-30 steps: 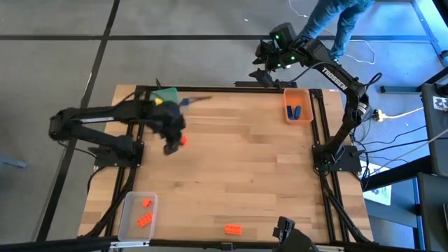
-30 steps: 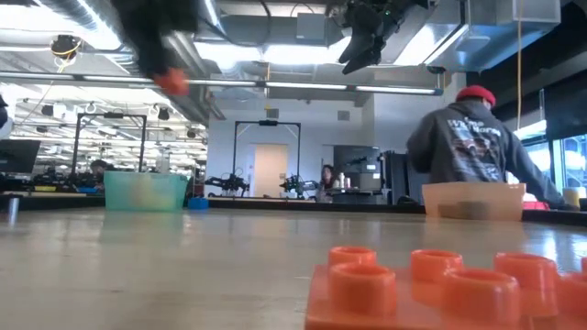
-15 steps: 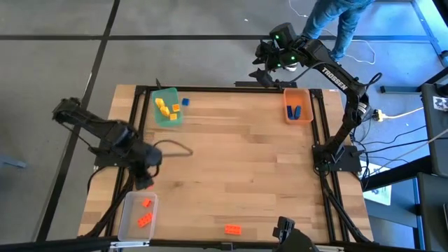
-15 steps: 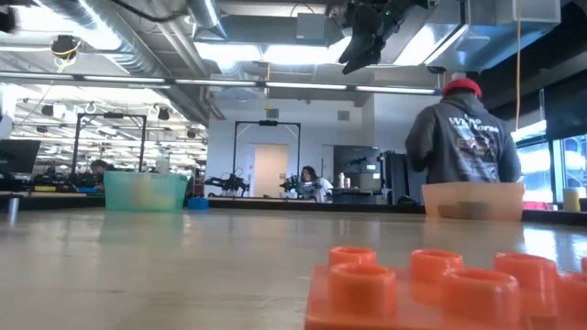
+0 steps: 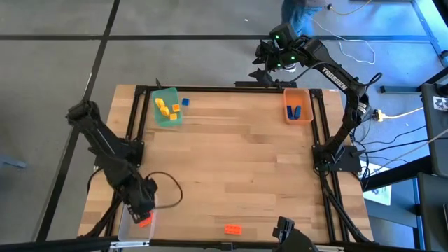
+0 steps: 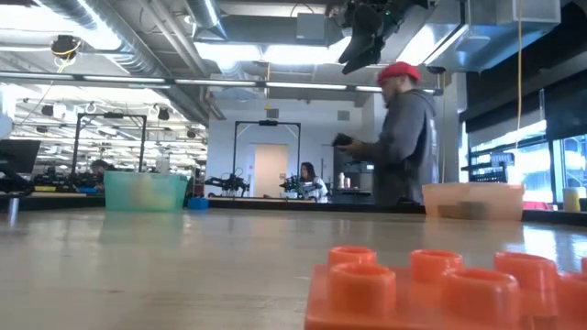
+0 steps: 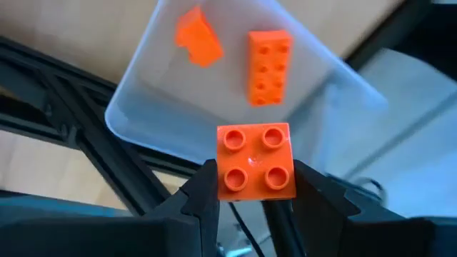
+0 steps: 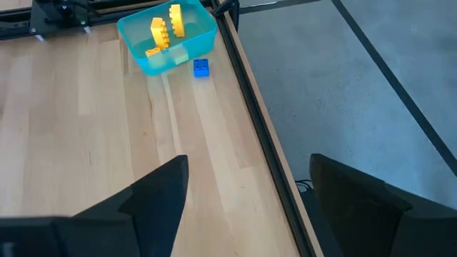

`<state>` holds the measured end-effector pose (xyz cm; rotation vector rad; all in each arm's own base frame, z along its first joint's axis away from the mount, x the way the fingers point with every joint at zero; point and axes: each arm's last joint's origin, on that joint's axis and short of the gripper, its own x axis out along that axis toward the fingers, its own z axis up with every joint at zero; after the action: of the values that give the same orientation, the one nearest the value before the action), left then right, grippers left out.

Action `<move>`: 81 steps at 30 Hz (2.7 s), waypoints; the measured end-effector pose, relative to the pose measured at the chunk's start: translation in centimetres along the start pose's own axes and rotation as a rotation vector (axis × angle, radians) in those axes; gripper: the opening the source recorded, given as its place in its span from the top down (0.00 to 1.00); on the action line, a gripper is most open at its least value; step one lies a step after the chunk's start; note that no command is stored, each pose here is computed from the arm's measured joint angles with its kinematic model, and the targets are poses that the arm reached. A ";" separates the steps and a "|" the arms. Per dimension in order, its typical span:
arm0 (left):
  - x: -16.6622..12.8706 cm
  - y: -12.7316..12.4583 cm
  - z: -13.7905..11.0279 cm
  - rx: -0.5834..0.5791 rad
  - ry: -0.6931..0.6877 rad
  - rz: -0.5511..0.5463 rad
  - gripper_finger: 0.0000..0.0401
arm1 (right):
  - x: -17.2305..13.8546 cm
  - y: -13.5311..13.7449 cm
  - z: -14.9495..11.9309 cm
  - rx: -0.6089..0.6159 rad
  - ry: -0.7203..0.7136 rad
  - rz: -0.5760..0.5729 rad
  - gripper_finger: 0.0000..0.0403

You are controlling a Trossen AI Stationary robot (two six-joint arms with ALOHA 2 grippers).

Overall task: Sort & place blocks by color
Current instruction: Put the orange game piece into the transparent bin

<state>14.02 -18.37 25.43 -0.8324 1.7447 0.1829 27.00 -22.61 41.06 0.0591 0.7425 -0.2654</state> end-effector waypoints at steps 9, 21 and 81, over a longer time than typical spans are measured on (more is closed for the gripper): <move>6.7 -1.7 1.0 -0.017 0.011 0.213 0.68 | 0.0 0.0 0.0 0.003 0.000 0.000 0.28; 9.3 -1.7 1.8 0.003 0.001 0.312 0.52 | 0.0 0.0 0.0 0.004 0.000 0.000 0.28; -4.5 3.5 -0.3 0.433 -0.889 0.168 0.51 | 7.0 44.6 -18.0 0.044 0.319 0.425 0.28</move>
<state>12.19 -13.99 28.56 -0.2088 0.9478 0.2301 31.61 21.50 21.32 0.3032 1.0191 0.1384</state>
